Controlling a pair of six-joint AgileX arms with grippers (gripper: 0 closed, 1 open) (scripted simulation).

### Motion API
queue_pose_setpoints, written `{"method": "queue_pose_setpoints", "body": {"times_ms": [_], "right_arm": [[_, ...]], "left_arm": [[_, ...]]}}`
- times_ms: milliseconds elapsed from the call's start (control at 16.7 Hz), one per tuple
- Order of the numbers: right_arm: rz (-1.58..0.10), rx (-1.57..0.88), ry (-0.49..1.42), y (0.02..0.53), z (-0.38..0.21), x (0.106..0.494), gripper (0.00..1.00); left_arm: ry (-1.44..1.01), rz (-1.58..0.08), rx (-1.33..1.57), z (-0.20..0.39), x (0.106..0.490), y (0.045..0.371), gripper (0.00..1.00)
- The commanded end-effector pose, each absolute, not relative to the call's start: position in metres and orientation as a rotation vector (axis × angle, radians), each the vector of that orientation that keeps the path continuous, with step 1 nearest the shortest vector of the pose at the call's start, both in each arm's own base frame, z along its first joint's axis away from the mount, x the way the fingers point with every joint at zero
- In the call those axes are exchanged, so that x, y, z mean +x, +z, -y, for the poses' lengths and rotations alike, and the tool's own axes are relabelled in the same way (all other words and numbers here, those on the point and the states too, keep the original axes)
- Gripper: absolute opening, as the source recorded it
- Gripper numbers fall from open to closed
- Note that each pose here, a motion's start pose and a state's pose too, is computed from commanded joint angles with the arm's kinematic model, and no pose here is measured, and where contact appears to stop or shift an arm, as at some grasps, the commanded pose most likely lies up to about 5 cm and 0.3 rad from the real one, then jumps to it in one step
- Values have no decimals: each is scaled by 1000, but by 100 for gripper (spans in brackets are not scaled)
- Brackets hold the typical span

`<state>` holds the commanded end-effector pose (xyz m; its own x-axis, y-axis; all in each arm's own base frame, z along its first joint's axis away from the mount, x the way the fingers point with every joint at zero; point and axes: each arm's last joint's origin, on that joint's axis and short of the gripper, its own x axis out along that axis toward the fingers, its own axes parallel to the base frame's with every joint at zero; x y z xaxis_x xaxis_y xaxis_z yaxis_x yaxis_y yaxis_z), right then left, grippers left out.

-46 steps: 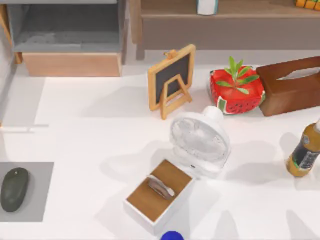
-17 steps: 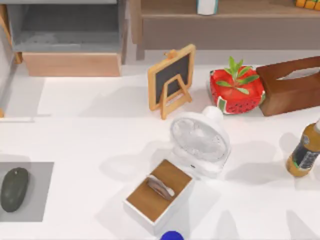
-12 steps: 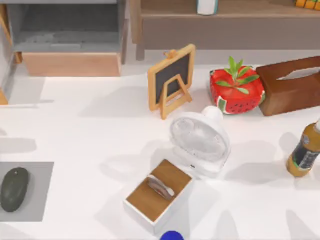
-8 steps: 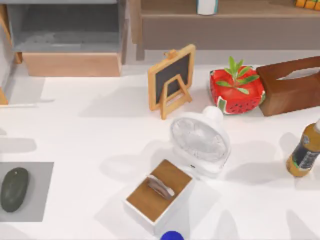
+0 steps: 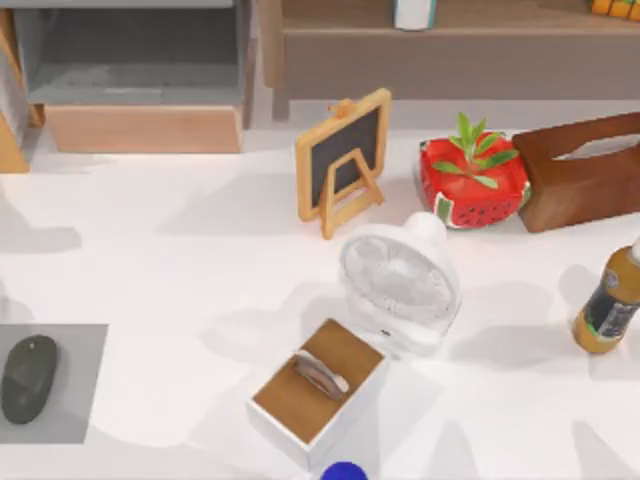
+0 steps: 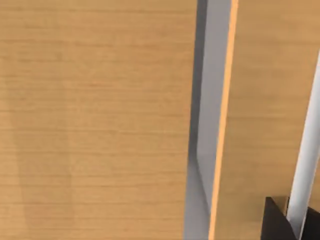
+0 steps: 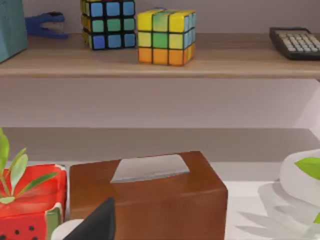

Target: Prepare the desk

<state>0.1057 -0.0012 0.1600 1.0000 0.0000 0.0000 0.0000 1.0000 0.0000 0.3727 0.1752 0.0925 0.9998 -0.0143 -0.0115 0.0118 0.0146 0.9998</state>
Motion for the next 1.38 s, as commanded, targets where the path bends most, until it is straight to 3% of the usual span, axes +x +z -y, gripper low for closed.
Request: {"method": "queue_pose_setpoints", "body": {"times_ms": [420,840,1140,1380], "right_arm": [[0,0,0,160,1,106,100],[0,0,0,160,1,106,100],[0,0,0,160,1,106,100],[0,0,0,160,1,106,100]], "left_arm": [[-38,-21,1543,-174,380,86,0],[-19,-4,1554,-176,435,93,0],[-28,-13,1547,-174,439,89,0],[-28,-13,1547,-174,439,89,30]]}}
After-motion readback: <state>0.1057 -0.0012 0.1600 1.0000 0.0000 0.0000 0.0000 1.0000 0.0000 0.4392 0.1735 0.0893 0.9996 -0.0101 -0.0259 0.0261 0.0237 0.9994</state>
